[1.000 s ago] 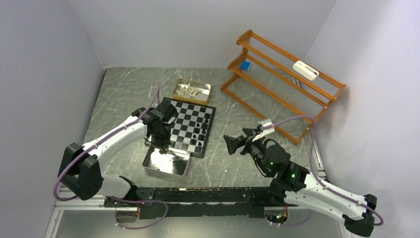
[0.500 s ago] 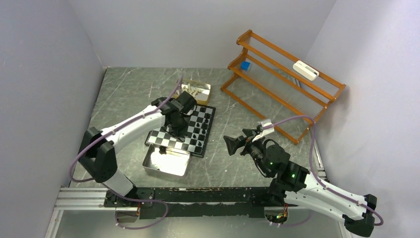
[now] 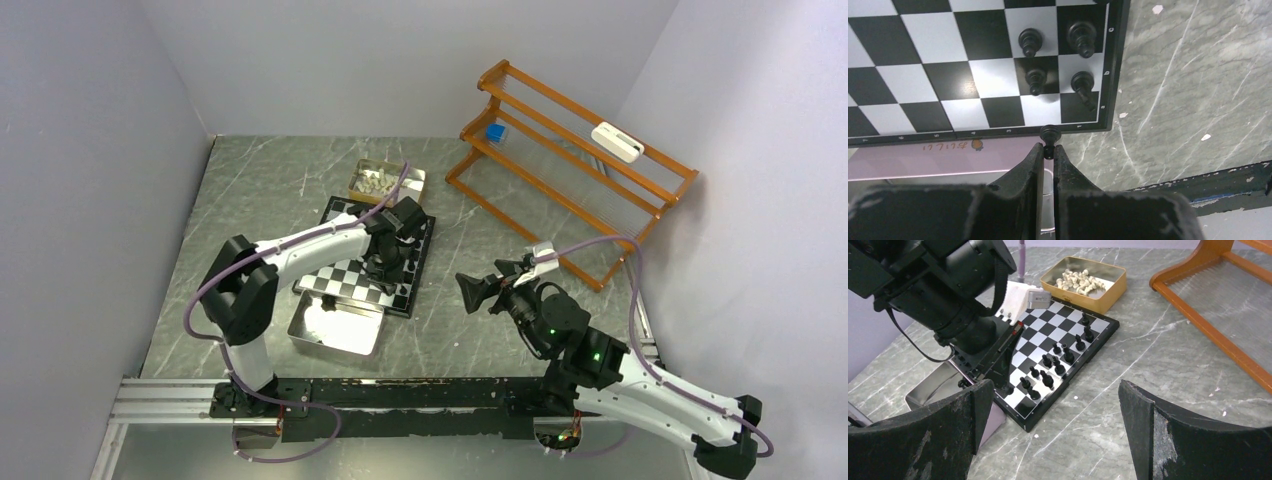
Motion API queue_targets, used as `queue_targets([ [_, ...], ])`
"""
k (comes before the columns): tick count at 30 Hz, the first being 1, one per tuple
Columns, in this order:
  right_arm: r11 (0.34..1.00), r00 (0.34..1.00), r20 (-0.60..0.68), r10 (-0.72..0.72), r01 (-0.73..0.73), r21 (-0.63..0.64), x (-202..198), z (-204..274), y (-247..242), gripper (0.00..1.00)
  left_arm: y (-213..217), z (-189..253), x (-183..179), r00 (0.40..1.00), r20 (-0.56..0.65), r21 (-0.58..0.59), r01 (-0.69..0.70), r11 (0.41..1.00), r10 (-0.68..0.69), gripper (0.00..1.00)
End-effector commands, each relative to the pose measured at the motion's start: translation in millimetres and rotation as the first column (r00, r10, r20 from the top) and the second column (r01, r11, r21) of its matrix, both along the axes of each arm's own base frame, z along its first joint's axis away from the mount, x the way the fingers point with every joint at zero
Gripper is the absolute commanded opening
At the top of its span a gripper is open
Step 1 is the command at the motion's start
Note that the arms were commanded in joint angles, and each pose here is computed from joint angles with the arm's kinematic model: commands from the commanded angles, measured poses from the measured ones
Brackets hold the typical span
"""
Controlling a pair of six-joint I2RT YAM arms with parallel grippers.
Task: Set up the chess pieces on the board
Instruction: Place the chess piece on the chessboard.
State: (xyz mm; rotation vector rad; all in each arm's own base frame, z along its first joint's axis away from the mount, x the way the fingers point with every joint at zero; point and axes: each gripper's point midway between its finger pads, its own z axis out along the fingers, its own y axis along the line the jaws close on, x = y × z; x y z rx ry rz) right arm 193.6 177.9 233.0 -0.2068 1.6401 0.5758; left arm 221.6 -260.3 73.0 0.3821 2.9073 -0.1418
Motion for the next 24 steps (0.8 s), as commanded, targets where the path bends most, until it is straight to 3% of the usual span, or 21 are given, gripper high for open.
queue_targets([
  [1, 0.999, 0.999, 0.02, -0.036, 0.036, 0.011, 2.3, 6.7, -8.8, 1.0, -20.2, 2.9, 6.9, 1.0, 0.024, -0.025, 0.009, 1.0, -0.008, 0.12],
  [24, 0.999, 0.999, 0.019, -0.047, 0.047, 0.014, 2.4, 7.5, -12.1, 1.0, -5.4, -18.3, 0.9, 1.0, -0.001, 0.059, 0.01, 0.998, -0.01, 0.13],
])
